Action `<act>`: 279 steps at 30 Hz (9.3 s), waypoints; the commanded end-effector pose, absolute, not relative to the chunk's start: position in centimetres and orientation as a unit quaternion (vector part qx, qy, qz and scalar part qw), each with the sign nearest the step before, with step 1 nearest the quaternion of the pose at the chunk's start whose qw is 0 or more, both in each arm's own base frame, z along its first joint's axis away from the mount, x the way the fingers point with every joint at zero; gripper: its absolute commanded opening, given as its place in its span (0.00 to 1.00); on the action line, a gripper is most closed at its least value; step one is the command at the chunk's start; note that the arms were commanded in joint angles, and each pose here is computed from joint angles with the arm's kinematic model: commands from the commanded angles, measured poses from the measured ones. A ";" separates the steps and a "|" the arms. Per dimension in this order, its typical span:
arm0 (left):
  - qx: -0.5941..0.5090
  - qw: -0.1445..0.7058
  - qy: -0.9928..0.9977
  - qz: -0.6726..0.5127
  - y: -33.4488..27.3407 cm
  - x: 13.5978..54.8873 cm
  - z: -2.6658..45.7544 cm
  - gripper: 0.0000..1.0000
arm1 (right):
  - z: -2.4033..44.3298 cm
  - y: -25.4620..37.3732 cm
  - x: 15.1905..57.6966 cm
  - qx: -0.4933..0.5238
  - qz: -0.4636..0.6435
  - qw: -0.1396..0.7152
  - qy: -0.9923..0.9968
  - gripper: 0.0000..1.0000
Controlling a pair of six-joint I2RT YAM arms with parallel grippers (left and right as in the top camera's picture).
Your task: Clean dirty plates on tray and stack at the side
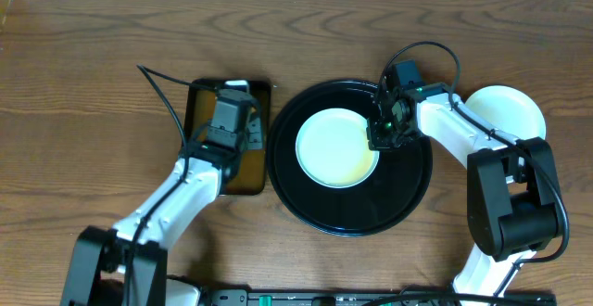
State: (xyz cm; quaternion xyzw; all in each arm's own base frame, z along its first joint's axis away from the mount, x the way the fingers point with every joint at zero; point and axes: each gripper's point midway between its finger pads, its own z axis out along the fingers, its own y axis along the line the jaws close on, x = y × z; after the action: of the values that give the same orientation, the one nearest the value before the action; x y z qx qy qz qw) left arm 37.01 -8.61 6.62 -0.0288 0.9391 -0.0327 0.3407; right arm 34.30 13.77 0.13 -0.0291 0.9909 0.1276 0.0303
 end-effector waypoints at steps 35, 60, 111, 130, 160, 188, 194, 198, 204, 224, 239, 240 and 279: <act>-0.047 0.341 0.935 -0.082 -4.9 36.8 8.3 0.46 | -2.0 14.0 33.7 -0.033 0.118 0.012 0.992 0.02; -0.052 0.228 0.965 -0.118 -6.2 32.2 5.4 0.48 | 1.4 15.8 35.9 -0.065 0.192 0.073 0.977 0.01; -0.052 0.230 0.965 -0.118 -6.2 32.3 5.5 0.49 | 15.5 8.8 34.9 -0.296 -0.244 0.232 0.894 0.01; -0.052 0.230 0.965 -0.118 -6.2 32.3 5.5 0.49 | 16.6 9.8 36.9 -0.224 -0.213 0.296 0.904 0.01; -0.052 0.230 0.965 -0.118 -6.2 32.3 5.5 0.49 | 15.7 11.0 36.2 -0.218 -0.167 0.286 0.918 0.01; -0.052 0.230 0.965 -0.118 -6.2 32.3 5.5 0.49 | 18.5 8.6 38.5 -0.109 -0.221 0.358 0.901 0.01; -0.052 0.230 0.965 -0.118 -6.2 32.3 5.5 0.49 | 16.3 11.6 37.3 -0.180 -0.137 0.318 0.921 0.01; -0.052 0.230 0.965 -0.118 -6.2 32.3 5.5 0.49 | 15.6 11.1 36.2 -0.184 -0.143 0.291 0.928 0.01; -0.052 0.230 0.965 -0.118 -6.2 32.3 5.5 0.49 | 17.3 8.5 37.5 -0.094 -0.202 0.333 0.916 0.01; -0.052 0.230 0.965 -0.118 -6.2 32.3 5.5 0.49 | 17.7 4.7 38.8 0.188 0.044 0.325 0.926 0.01; -0.052 0.230 0.965 -0.118 -6.2 32.3 5.5 0.49 | 16.6 1.8 37.7 0.183 0.111 0.269 0.939 0.01; -0.052 0.230 0.965 -0.118 -6.2 32.3 5.5 0.49 | 16.6 1.6 37.6 0.199 0.116 0.266 0.936 0.01; -0.052 0.230 0.965 -0.118 -6.2 32.3 5.5 0.49 | 5.8 -20.7 33.1 0.467 0.064 0.172 0.865 0.01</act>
State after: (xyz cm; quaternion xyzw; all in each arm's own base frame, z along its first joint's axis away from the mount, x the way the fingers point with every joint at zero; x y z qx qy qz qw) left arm 32.58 -6.26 5.95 -0.0470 0.9630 -0.1169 0.2381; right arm 33.41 -20.40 6.45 0.4727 0.8595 0.0726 0.1802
